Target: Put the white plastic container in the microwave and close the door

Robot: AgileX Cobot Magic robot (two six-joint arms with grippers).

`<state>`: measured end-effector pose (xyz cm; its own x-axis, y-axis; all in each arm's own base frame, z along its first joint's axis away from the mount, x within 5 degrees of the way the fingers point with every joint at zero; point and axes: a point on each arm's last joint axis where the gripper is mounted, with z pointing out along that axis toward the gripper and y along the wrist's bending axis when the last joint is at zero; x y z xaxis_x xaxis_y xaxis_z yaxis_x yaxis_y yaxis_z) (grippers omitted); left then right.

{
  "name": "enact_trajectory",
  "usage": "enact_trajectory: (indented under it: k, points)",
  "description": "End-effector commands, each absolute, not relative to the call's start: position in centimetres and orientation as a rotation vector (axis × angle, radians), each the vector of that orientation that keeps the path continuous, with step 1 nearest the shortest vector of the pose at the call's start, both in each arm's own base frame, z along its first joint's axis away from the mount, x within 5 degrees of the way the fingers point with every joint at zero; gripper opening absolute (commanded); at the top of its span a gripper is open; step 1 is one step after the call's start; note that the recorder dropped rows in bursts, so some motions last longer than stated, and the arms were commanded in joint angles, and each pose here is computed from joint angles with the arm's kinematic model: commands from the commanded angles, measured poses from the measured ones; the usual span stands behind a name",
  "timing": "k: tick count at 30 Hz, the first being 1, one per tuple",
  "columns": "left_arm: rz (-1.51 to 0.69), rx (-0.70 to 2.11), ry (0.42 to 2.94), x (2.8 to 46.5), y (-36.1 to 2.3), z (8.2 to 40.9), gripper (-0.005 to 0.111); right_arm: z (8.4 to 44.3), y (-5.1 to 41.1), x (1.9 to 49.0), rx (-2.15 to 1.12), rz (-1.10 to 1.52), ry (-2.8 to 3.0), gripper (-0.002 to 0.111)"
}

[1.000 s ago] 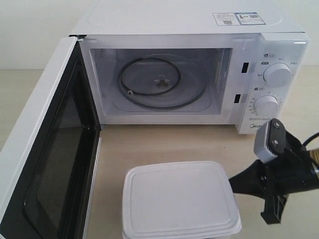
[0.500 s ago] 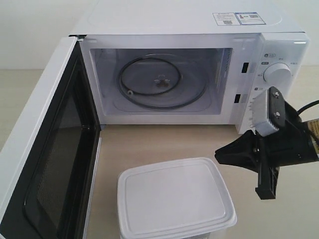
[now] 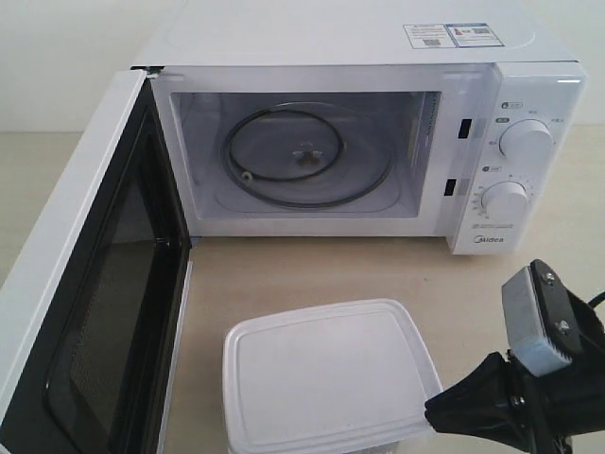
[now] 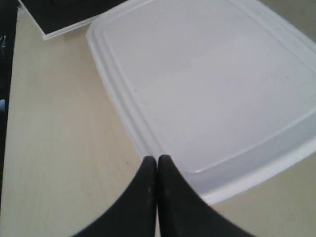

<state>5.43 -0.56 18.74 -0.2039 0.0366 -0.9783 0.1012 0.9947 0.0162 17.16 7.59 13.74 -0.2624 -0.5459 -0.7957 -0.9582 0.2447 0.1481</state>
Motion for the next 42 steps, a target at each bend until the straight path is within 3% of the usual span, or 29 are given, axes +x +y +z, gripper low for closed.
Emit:
enact_trajectory:
  k: [1,6,18,32,42]
  points:
    - [-0.066,0.093,1.777,5.4,-0.6,18.6,0.004,13.3,7.2,17.3,-1.225,0.846,2.089,0.000]
    - [-0.066,0.093,1.777,5.4,-0.6,18.6,0.004,13.9,7.7,16.9,-1.206,0.970,2.047,0.000]
    - [-0.066,0.093,1.777,5.4,-0.6,18.6,0.004,10.4,7.9,18.6,-1.298,0.785,2.236,0.000]
    - [-0.066,0.093,1.777,5.4,-0.6,18.6,0.004,12.2,8.4,22.4,-1.296,0.725,2.122,0.000]
    - [-0.066,0.093,1.777,5.4,-0.6,18.6,0.004,11.0,8.5,18.7,-1.309,0.902,2.153,0.000]
